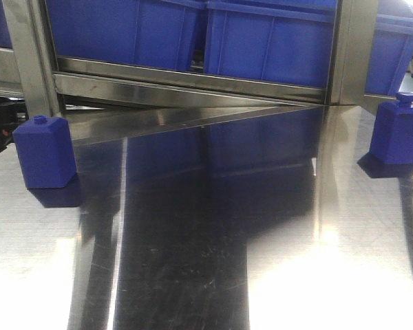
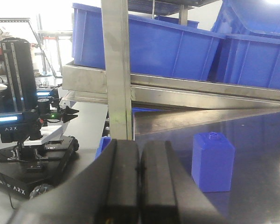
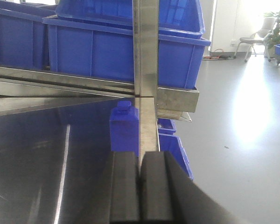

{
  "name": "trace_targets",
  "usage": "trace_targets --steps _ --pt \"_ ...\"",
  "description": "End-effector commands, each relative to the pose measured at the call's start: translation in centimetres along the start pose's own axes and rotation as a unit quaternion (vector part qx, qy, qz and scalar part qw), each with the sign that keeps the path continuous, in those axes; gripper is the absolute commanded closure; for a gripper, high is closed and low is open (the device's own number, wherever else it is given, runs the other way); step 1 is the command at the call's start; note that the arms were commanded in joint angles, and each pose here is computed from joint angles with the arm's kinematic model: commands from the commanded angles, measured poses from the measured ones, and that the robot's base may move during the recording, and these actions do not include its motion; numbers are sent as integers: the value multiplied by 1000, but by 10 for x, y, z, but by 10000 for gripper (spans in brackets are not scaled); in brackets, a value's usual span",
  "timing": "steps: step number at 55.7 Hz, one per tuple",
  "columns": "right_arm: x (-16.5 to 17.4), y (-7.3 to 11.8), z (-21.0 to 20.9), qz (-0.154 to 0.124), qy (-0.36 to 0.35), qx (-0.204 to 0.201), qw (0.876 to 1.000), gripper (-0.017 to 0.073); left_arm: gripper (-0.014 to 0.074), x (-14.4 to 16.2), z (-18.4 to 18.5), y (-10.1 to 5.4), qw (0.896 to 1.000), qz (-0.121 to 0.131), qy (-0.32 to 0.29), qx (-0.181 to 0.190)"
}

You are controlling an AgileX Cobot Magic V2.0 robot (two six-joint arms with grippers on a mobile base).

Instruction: Pick and sort blue part to right shelf

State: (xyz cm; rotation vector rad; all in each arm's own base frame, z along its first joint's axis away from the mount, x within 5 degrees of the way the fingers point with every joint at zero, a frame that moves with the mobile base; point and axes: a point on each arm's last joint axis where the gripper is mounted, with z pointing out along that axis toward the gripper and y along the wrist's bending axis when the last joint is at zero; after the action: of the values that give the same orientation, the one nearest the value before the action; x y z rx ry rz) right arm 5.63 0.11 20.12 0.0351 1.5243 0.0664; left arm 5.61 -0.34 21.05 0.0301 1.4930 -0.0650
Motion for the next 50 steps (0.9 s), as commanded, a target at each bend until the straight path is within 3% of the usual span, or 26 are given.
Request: trace_targets --steps 1,23,34,44,50 --pt "-12 1 -1 -6 -52 -2 999 522 471 1 -1 0 999 -6 -37 0" --pt "-12 1 -1 -6 -52 -2 999 522 471 -5 -2 0 997 -6 -72 2" --pt "-12 1 -1 -6 -52 -2 999 522 471 -40 -7 -1 989 -9 -146 3" --pt "-12 1 -1 -6 -52 -2 999 522 465 -93 -9 -2 996 -10 -84 2" --pt "-12 1 -1 -6 -52 -2 999 522 465 -127 -6 -3 999 -25 -22 5"
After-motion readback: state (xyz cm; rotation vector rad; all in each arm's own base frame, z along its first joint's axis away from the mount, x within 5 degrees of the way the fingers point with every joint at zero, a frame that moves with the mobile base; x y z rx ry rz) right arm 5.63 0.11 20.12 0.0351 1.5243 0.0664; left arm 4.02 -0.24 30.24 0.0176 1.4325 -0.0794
